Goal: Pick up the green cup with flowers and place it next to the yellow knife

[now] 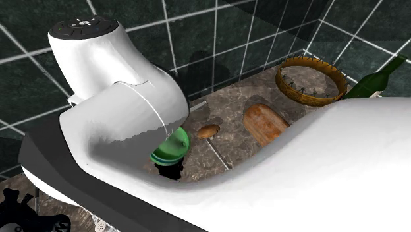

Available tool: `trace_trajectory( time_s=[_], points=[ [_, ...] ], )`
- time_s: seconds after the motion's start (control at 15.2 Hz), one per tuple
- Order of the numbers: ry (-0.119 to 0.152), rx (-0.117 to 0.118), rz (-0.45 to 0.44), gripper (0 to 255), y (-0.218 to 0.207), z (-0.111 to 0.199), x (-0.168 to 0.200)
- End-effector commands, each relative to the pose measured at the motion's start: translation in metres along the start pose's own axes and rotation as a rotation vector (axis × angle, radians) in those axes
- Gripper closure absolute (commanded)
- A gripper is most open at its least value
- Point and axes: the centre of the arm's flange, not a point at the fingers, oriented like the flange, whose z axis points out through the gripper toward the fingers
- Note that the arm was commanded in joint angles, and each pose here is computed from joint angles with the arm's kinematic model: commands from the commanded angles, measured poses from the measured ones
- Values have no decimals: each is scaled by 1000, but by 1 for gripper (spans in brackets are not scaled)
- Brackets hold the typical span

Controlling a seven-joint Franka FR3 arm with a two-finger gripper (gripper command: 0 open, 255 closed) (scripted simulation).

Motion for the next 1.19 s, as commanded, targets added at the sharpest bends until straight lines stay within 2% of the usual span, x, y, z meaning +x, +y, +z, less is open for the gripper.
trace_trajectory(
  time_s=[0.0,1.12],
  points=[
    [0,-1,1,255,-21,1,17],
    [0,-1,1,255,-193,14,160]
  ],
)
